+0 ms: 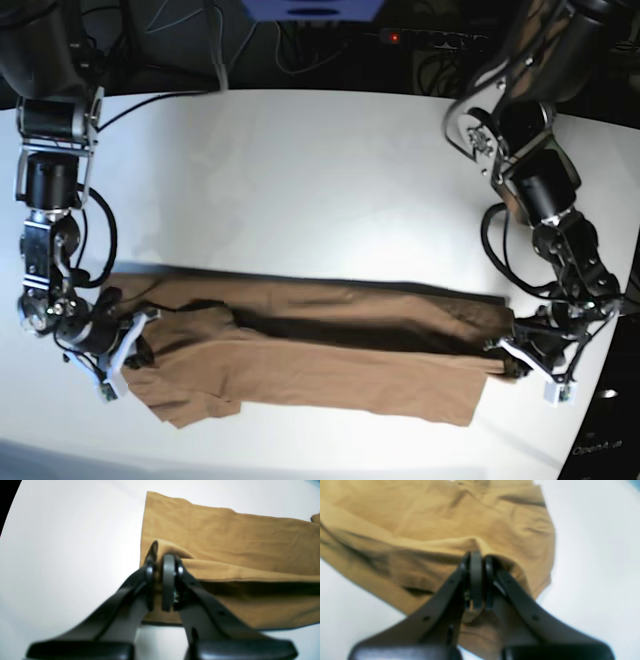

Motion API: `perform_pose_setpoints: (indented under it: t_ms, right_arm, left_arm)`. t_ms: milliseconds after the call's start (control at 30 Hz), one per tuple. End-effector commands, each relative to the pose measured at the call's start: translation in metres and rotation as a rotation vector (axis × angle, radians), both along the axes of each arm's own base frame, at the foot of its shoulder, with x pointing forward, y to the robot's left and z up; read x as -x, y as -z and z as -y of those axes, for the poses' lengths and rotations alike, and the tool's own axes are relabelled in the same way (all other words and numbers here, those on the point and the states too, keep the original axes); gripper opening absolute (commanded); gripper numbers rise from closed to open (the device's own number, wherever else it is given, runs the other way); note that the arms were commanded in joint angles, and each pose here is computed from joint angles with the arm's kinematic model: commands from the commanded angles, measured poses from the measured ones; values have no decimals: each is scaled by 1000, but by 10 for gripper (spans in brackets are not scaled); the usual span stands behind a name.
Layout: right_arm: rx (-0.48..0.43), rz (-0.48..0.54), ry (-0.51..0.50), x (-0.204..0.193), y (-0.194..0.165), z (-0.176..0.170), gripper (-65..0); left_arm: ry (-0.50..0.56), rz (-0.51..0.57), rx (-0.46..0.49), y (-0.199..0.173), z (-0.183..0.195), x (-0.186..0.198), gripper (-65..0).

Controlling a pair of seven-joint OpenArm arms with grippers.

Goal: Fold the T-shirt properly
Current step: 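Carry the lifted edge across the shirt toward the opposite side seam, then drag the folded shirt back toward the robot with both grippers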

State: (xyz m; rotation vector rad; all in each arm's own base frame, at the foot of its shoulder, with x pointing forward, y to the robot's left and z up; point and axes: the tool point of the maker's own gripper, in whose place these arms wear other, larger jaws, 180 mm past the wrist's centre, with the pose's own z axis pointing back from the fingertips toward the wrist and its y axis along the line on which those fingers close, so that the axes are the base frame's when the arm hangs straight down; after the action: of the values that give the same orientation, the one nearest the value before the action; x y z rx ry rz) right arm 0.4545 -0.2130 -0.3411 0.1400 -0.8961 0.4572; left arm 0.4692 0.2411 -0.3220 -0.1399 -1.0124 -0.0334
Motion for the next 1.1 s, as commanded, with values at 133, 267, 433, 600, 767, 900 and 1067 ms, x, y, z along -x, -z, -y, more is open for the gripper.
perform_pose_setpoints:
  t_ms: [133,267,433,600,767,900,1067]
  right_arm:
    - [-3,91,-20,-16,-24,-9,-643]
    - [-17,70,-12,-15,-15,-7,-643]
    - [-79,54,19,-21,-2,-2,-643]
    - [-103,52,30,-19,5,-1,-641]
    - [-104,52,31,-20,5,0,-514]
    - [-104,54,30,-20,4,-1,-276]
    - [-104,53,31,-19,5,0,-132]
  left_arm:
    - [-17,152,8,-39,-6,-19,-619]
    - [-12,143,26,-32,-2,-20,-618]
    - [-16,125,60,-19,-7,-21,-618]
    - [-14,126,71,-15,-5,-22,-618]
    - [-17,127,66,-16,-7,-22,-586]
    - [-28,130,60,-18,-17,-20,-396]
    - [-32,127,56,-16,-20,-18,-211]
